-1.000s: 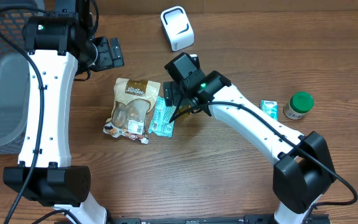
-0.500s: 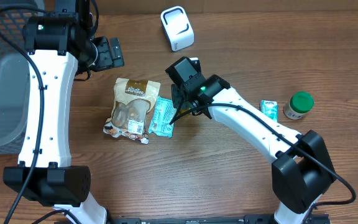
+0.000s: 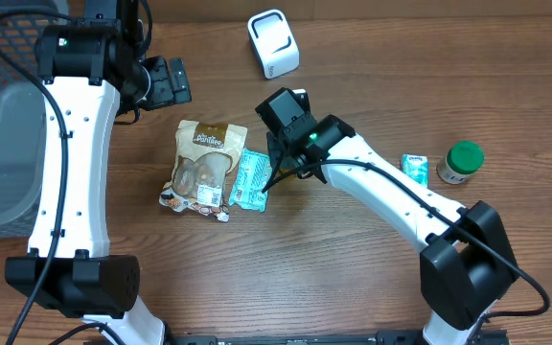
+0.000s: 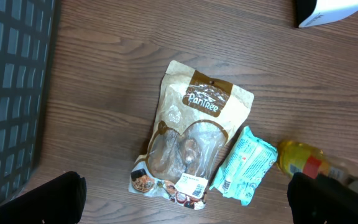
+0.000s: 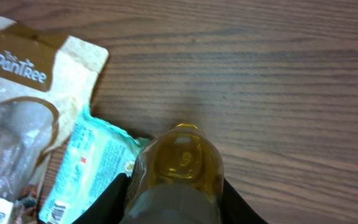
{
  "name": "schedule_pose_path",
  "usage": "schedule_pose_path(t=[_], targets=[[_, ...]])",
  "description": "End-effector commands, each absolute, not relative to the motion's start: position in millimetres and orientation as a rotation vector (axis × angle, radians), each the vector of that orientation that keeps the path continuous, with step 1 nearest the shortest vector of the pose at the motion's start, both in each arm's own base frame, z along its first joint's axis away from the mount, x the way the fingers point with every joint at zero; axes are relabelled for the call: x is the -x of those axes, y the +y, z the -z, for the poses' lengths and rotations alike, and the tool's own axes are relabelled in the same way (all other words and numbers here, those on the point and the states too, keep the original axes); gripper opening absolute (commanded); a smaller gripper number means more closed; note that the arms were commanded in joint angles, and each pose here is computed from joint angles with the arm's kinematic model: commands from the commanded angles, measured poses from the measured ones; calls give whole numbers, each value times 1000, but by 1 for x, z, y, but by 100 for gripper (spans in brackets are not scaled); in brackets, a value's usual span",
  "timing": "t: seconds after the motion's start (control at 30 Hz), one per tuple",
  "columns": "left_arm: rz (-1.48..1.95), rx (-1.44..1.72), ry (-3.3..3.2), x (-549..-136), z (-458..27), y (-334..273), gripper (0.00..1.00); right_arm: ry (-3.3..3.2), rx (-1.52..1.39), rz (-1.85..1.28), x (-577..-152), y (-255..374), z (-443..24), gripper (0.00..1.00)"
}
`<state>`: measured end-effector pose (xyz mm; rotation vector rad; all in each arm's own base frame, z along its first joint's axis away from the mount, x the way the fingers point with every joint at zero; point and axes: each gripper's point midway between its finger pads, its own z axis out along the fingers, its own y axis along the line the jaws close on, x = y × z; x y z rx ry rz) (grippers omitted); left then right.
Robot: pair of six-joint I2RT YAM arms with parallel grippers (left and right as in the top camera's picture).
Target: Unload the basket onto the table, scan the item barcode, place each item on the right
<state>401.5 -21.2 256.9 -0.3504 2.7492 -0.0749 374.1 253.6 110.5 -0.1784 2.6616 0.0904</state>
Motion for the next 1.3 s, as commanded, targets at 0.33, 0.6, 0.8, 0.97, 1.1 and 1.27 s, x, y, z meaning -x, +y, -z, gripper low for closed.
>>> schedule_pose_path(t=[0.33, 0.6, 0.8, 0.97, 1.1, 1.27], targets=[[84, 323, 2736, -404, -261, -25, 99, 2514, -50, -157, -370, 204, -205, 25], [85, 323, 2737, -404, -261, -25, 99, 2564, -123, -116, -366, 184, -194, 25], [84, 323, 2736, -404, -261, -25, 100, 2580, -121, -102, -363, 183, -186, 25], [84, 323, 2736, -404, -261, -25, 99, 2601, -151, -94, -359, 180, -168, 25], [84, 323, 2736, -404, -261, -25, 100, 2607, -150, -93, -358, 180, -154, 26], [84, 323, 2736, -404, -261, -25, 99, 2622, -144, -98, -355, 180, -146, 27]])
